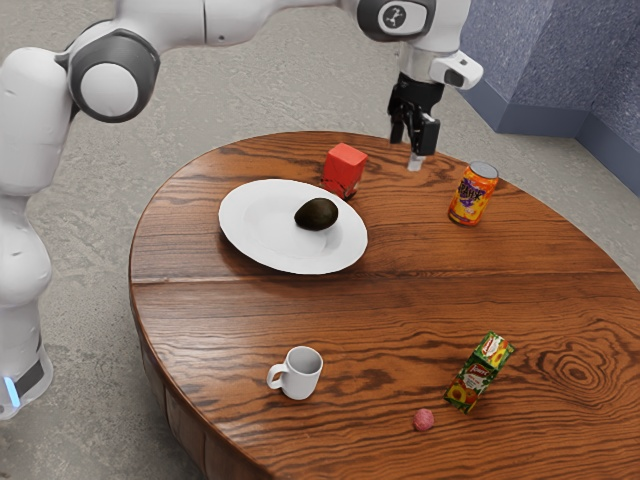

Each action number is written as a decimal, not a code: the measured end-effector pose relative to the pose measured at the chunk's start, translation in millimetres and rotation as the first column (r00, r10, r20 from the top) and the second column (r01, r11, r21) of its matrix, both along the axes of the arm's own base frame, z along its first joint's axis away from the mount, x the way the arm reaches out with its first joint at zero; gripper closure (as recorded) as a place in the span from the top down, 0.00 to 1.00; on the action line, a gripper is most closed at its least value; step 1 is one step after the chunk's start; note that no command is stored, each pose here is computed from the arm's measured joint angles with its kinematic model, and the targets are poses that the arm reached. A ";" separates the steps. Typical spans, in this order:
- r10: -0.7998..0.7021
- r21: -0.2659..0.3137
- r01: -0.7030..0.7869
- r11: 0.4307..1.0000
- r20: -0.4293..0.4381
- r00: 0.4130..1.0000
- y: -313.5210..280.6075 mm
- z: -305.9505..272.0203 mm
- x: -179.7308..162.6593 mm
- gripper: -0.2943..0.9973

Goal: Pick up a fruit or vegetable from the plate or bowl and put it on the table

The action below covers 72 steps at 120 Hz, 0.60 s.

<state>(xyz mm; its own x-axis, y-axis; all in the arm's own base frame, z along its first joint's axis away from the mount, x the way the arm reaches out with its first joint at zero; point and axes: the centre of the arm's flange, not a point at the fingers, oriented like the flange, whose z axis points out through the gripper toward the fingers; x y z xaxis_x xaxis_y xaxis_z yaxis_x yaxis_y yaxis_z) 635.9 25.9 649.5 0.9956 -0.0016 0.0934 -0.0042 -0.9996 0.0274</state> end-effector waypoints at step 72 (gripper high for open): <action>0.320 0.133 -0.311 0.941 -0.052 0.946 29.8 23.8 -120.4 0.77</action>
